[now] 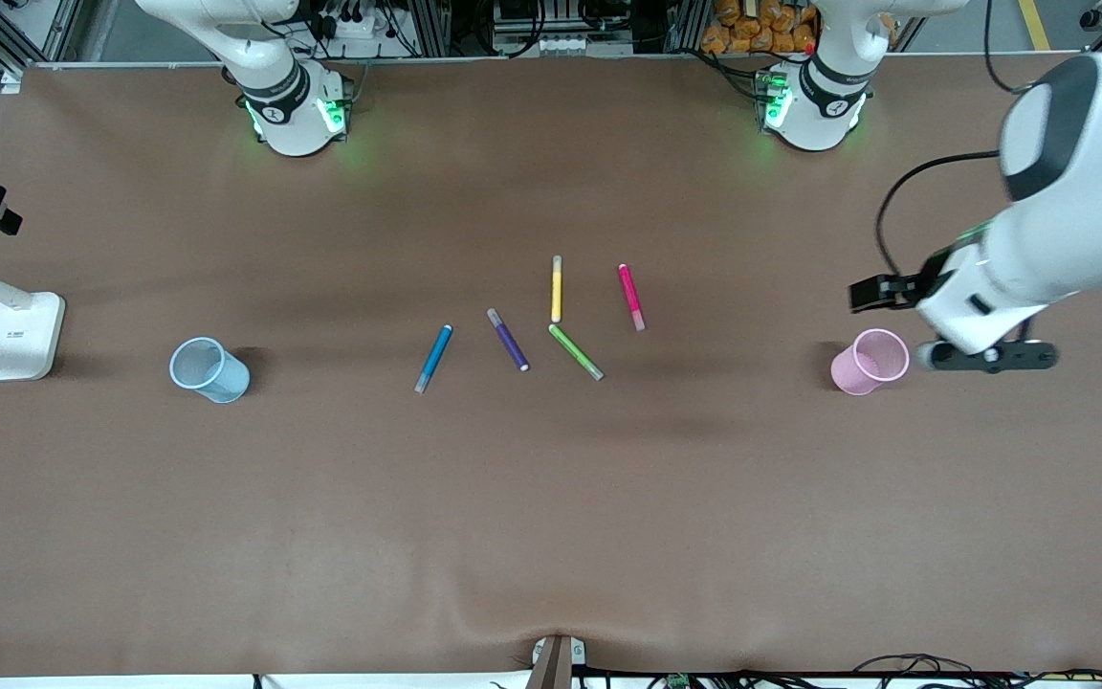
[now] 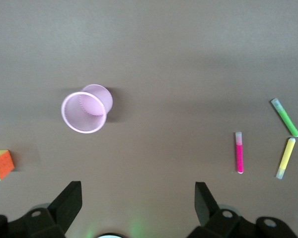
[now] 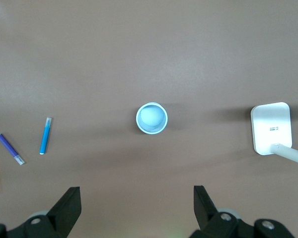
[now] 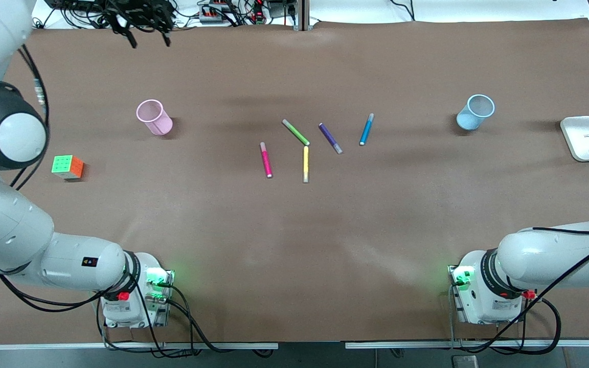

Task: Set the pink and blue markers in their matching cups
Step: 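Move the left gripper toward the pink marker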

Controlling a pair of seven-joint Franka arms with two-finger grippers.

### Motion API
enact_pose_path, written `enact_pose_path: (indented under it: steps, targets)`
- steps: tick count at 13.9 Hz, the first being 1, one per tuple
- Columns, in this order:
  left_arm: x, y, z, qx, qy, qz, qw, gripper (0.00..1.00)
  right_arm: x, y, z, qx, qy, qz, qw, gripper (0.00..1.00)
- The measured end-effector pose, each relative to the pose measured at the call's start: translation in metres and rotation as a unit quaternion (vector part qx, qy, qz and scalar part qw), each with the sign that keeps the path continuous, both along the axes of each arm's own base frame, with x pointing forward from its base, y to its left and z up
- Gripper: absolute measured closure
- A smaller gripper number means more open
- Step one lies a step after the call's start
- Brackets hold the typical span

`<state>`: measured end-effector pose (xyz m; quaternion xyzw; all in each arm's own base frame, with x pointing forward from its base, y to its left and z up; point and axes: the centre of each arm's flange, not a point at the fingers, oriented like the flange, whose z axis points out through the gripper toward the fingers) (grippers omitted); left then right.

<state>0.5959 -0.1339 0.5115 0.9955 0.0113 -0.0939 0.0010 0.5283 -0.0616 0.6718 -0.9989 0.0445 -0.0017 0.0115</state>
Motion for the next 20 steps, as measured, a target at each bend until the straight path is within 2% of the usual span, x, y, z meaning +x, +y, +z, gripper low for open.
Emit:
enact_pose_path:
  steps: [10,13,17,20]
  targets:
    - [-0.001,-0.063,-0.071,0.018,0.045,0.006,0.999,0.00,0.000,0.001,0.000,0.000,0.000,0.001,1.000,0.00]
    - [-0.007,-0.081,-0.108,0.020,0.042,0.013,0.999,0.00,0.000,0.001,0.000,0.000,0.000,0.001,1.000,0.00]
    - [-0.028,-0.115,-0.156,0.016,0.027,0.035,0.999,0.00,0.000,0.001,0.000,0.000,0.000,0.001,1.000,0.00]
    - [-0.058,-0.169,-0.189,0.027,0.026,0.061,0.997,0.00,0.002,0.005,-0.003,0.000,0.003,0.004,1.000,0.00]
